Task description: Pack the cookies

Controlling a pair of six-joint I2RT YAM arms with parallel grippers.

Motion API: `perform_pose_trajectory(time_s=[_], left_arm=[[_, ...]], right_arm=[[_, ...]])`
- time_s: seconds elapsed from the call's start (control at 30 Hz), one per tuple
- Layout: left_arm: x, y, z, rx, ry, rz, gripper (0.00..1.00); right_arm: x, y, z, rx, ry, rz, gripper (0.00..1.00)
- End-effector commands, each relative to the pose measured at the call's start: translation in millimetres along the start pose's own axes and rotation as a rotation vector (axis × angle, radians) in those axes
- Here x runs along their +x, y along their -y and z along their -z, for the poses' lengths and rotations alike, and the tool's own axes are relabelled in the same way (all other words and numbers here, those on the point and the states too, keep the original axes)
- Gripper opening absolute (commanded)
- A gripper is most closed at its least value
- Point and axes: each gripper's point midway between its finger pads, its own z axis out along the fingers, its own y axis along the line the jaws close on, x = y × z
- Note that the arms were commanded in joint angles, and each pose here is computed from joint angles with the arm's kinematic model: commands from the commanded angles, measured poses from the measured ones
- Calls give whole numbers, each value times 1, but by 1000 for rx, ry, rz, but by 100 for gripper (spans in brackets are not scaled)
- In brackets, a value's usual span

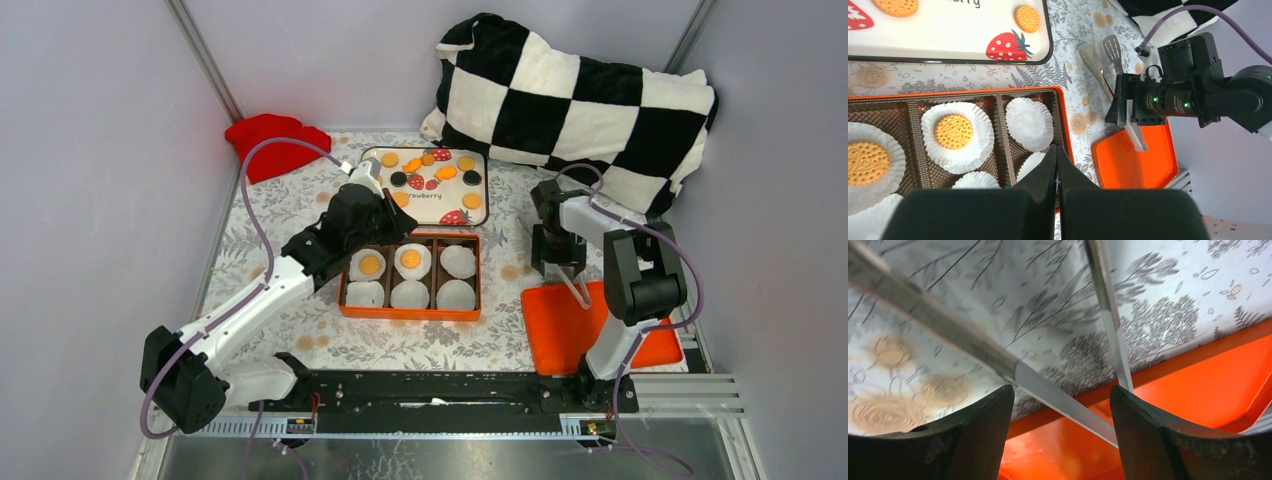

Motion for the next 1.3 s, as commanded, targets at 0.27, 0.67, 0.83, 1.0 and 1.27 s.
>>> perform_pose_trajectory(time_s=[0.27, 0.67, 0.83, 1.0, 1.27], left_arm=[[19, -22, 12, -71, -35, -17, 0], [26, -18, 20, -43, -69, 20, 0], [33, -22, 26, -64, -95, 24, 0], [39, -26, 32, -65, -105, 35, 0], [39, -26, 36, -56, -98, 43, 0]], right_arm=[[-17, -3, 11, -167, 23, -25, 77], [-31, 36, 32, 22, 79, -47, 95], [-23, 26, 4, 4, -2, -26, 100], [-14, 18, -24, -73, -83, -66, 100], [-1, -5, -28, -203, -141, -57, 87]])
